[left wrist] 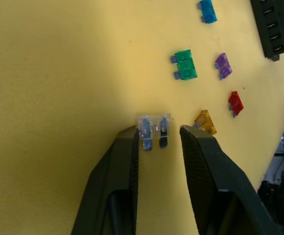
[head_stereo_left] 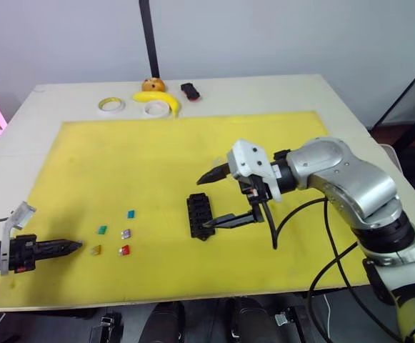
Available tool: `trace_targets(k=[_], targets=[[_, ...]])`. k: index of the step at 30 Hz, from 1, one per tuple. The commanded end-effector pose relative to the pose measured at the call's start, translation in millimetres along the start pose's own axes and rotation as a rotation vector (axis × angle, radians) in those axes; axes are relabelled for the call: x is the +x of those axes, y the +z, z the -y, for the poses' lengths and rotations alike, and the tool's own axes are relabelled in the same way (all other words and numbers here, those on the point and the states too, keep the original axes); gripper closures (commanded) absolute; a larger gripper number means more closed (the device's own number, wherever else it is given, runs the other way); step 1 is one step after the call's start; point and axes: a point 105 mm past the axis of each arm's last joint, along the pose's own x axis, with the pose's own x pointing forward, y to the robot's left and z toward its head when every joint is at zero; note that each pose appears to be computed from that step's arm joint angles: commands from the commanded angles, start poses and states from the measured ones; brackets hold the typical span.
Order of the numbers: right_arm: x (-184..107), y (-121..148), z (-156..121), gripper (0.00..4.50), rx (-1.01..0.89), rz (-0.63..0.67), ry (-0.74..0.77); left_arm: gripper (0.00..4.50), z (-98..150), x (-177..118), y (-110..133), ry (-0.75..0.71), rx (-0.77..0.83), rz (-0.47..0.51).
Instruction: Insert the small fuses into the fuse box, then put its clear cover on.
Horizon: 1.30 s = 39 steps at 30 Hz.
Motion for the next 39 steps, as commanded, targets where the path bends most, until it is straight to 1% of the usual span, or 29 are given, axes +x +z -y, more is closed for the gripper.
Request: trace_targets(k=[1,3,6,10,23,27,31,39], targets=[[-1,8,0,0.00,-0.053,0.004,-0.005,3.14,-3,-5,-4,0.021,-0.023,0.004],[-1,7,1,0.00,-0.055,0.002,-0.005,3.14,-4,-7,-2,0.027,-0.025,0.015],[0,7,0,0.00,-0.057,0.003,-0.001,3.96,-3,-9,0,0.030,-0.029,0.030],[1,7,0,0.00,-0.061,0.002,0.004,3.96,-3,-13,2,0.033,-0.041,0.051],[4,6,-1,0.00,-0.063,0.001,0.009,3.96,0,-10,0,0.025,-0.039,0.059],[5,5,-1,0.00,-0.065,0.000,0.011,3.96,2,-7,4,0.015,-0.035,0.071],[6,4,-2,0.00,-0.069,-0.006,0.011,3.96,6,-5,14,-0.011,-0.043,0.117],[7,3,-2,0.00,-0.073,-0.010,0.011,3.96,9,1,8,-0.024,-0.040,0.086]])
